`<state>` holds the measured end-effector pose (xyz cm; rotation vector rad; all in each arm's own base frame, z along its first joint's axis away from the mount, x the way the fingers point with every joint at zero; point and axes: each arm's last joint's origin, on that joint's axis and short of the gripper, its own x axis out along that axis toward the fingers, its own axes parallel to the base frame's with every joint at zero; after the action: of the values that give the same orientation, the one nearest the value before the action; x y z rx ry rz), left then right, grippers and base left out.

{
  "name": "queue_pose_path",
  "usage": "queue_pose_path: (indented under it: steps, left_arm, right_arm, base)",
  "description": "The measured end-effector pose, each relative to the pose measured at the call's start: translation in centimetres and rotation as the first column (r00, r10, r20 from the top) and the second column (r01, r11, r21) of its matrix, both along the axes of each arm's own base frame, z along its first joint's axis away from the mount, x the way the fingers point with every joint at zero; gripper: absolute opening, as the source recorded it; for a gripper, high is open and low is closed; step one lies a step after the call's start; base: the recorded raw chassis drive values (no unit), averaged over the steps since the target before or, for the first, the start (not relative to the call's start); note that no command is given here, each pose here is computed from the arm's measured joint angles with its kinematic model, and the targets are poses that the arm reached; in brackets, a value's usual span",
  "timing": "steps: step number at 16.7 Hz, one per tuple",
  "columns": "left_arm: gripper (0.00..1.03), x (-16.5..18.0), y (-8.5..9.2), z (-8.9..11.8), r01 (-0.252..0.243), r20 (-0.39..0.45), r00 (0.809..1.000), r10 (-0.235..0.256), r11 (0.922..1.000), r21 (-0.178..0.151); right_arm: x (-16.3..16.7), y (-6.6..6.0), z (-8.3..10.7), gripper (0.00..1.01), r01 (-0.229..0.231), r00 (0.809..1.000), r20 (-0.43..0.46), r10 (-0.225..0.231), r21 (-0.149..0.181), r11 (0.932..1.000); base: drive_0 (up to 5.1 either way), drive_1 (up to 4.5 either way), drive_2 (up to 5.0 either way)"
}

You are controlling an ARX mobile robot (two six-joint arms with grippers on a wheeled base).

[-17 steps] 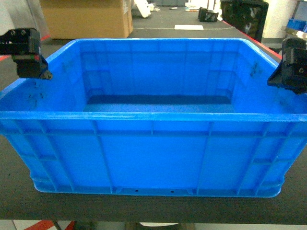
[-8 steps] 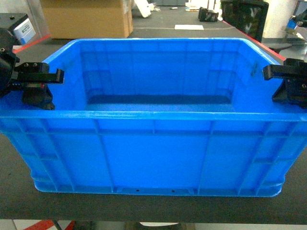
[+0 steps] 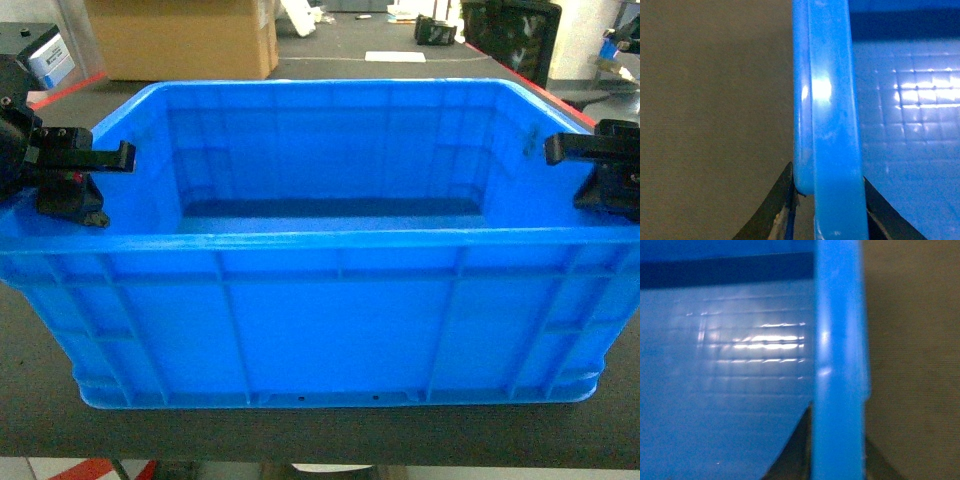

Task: Place box next to blue box on left shelf

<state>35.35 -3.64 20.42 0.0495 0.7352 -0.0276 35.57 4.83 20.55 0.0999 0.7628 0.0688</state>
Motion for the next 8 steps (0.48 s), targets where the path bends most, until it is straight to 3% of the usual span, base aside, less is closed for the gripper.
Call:
queue_pose_path:
  steps: [4,6,8]
  left_arm:
    - [0.18,-0.9,-0.4,0.4,-0.025,0.083,0.996,0.025,0.9997,-0.004]
    - [0.18,-1.8,-0.4,2.0,-0.039,0.153,0.987,0.041,0.9991,-0.018]
    - [0.18,-3.0,-0.3,5.0,-0.046,0.282,0.958,0.055,0.9982,-0.038]
  right_arm:
    - [-0.6,0.3,0.2,0.08,-0.012,0.999,0.032,0.012,0.003,0.9999]
    - [-1.5,0.6,1.7,0.08,-0.015,0.996,0.086,0.014,0.008,0.9999]
    - [-2.5,0.8,4.7,0.08,-0.013,0.978,0.206,0.01,0.016,0.9998]
  base:
    - [0.0,0.0,0.0]
    - [0.0,0.0,0.0]
    - [0.0,0.0,0.0]
